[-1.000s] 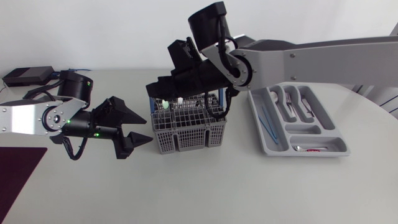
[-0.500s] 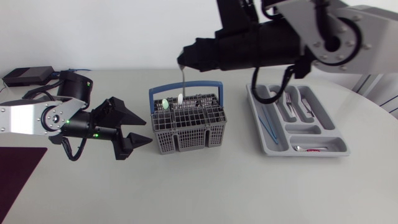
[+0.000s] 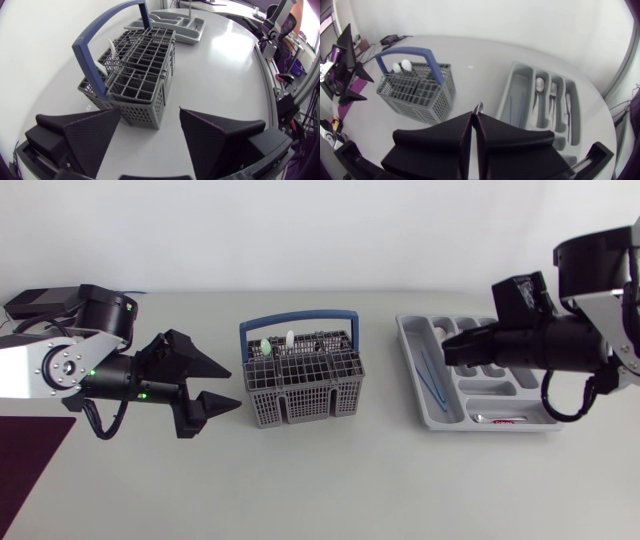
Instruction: Unload the cutlery basket into the drawer organizer.
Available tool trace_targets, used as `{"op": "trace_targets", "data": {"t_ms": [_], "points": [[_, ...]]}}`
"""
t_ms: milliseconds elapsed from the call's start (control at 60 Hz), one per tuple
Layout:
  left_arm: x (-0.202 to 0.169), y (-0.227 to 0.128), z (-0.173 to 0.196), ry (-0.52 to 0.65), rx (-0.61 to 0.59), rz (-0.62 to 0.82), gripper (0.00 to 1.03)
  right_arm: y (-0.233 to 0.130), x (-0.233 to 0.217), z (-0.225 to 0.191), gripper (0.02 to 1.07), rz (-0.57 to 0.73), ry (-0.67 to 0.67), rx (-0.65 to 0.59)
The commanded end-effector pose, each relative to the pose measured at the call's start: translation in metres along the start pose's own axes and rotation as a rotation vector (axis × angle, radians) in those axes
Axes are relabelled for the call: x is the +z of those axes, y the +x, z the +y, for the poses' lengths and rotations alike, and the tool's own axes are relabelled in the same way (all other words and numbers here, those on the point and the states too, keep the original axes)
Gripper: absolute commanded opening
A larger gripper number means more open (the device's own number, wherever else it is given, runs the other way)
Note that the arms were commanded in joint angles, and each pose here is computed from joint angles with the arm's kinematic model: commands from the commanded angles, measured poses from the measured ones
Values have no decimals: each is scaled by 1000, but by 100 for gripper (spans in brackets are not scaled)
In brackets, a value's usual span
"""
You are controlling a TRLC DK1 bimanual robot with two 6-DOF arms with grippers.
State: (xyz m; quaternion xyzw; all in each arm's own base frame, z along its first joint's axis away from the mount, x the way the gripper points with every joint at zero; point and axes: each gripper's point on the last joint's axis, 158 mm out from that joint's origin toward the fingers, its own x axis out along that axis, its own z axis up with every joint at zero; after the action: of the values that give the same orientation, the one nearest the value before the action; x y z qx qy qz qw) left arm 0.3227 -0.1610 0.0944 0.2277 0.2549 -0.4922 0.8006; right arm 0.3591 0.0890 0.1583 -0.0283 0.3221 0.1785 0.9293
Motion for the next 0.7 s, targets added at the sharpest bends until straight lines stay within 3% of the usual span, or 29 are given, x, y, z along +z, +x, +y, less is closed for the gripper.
{"op": "trace_targets", "data": {"t_ms": [0, 267, 683], "points": [[9, -4, -3, 2, -2, -13, 98, 0, -24, -23, 8, 32, -24, -57], [15, -8, -9, 7, -8, -19, 98, 9, -78, -92, 8, 97, -95, -286], [15, -8, -13, 3, -12, -21, 98, 34, -125, -147, 8, 221, -134, -455]]}}
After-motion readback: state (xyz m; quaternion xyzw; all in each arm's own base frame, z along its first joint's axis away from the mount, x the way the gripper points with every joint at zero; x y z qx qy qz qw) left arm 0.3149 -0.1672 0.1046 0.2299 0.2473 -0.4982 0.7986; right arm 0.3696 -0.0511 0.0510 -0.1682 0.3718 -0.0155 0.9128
